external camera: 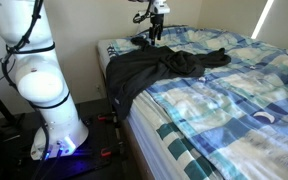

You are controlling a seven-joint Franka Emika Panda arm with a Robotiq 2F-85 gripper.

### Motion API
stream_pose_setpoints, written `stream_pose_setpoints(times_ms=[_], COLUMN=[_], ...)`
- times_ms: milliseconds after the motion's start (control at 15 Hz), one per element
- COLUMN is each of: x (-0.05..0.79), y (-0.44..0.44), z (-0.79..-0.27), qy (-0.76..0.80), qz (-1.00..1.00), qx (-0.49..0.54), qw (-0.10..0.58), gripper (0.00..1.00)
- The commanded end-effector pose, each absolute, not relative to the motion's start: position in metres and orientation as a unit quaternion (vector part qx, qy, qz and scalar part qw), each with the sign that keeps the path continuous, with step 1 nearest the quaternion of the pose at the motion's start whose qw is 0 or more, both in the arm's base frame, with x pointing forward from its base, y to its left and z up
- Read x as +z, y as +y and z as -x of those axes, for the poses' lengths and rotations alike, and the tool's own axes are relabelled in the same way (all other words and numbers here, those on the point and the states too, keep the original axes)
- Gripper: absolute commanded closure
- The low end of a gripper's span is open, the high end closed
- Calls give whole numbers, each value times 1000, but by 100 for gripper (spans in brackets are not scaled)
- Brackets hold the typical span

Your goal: Fold the sweatshirt

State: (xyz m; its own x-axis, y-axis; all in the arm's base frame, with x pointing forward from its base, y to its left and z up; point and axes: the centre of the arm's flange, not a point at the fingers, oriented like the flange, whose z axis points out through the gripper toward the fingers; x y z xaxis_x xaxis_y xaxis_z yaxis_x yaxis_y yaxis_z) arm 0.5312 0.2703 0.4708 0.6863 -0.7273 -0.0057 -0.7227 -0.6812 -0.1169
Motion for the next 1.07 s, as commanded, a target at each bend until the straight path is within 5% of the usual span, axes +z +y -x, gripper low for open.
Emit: stream_pose_setpoints(times_ms=[0, 1000], x=[471, 464], y=[270, 412], z=[-532, -566], qy=[396, 157], qz=[916, 987], qx=[-21, -24], qw=[55, 13], gripper=[0, 0])
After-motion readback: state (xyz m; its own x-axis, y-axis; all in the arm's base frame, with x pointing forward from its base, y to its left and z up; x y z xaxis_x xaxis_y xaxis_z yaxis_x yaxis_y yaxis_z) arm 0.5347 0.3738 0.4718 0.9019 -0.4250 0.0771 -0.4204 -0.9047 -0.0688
